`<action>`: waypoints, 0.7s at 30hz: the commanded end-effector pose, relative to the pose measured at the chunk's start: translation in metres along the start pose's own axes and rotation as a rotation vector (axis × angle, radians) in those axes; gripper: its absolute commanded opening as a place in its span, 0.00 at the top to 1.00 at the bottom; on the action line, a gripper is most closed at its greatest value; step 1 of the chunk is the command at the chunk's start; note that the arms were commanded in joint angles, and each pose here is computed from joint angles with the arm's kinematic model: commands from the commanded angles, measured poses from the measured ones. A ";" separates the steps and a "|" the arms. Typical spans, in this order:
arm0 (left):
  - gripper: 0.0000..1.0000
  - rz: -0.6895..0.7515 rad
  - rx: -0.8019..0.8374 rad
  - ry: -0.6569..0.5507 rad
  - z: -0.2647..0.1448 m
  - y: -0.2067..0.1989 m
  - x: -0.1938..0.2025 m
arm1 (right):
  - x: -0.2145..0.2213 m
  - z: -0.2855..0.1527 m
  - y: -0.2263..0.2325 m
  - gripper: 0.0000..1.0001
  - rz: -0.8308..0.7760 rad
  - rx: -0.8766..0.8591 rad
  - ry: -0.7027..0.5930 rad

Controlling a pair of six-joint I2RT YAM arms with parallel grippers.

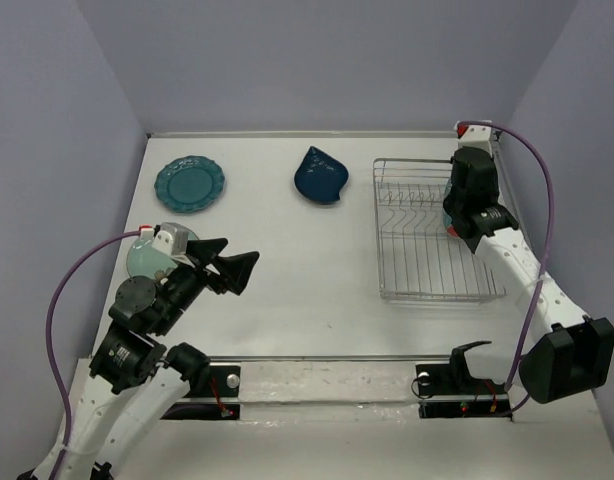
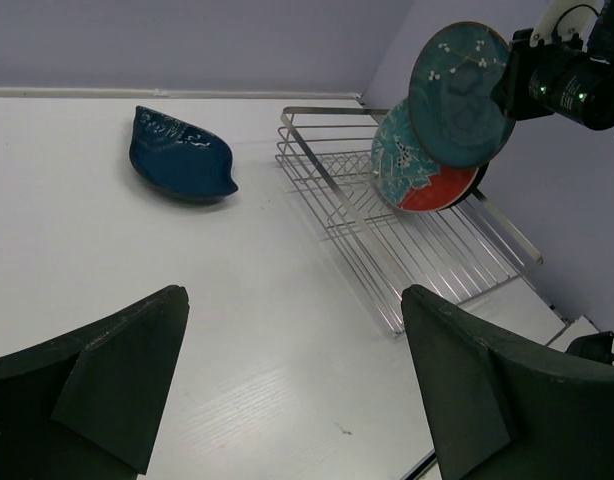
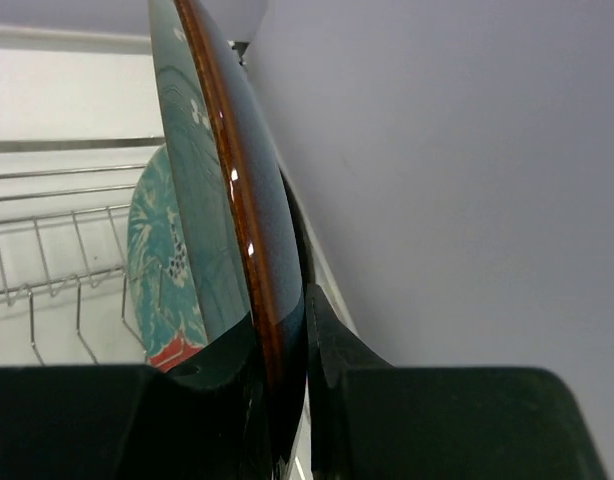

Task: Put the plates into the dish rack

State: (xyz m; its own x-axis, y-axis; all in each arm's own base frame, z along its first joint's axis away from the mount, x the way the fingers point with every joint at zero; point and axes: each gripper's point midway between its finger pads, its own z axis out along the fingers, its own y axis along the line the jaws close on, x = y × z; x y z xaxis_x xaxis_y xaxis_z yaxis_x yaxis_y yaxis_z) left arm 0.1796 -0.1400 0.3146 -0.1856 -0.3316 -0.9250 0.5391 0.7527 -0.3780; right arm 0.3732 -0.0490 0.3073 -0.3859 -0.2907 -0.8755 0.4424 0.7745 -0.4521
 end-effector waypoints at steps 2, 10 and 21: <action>0.01 0.017 0.009 -0.026 0.000 -0.002 -0.007 | -0.029 -0.007 -0.005 0.93 0.239 -0.032 -0.115; 0.01 0.013 -0.006 -0.021 0.002 0.001 -0.006 | 0.000 0.002 0.014 0.93 0.263 -0.064 -0.055; 0.01 0.013 -0.011 -0.017 0.004 0.002 -0.005 | 0.045 0.008 0.046 0.93 0.374 -0.120 0.053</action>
State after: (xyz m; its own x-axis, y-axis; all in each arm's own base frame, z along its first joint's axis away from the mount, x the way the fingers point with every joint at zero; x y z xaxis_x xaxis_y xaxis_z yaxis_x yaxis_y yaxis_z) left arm 0.1817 -0.1382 0.3133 -0.1845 -0.3306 -0.9256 0.5262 0.7622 -0.3771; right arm 0.3641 -0.0349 0.2080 -0.4838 -0.1213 -0.8667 0.3606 0.8748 -0.3237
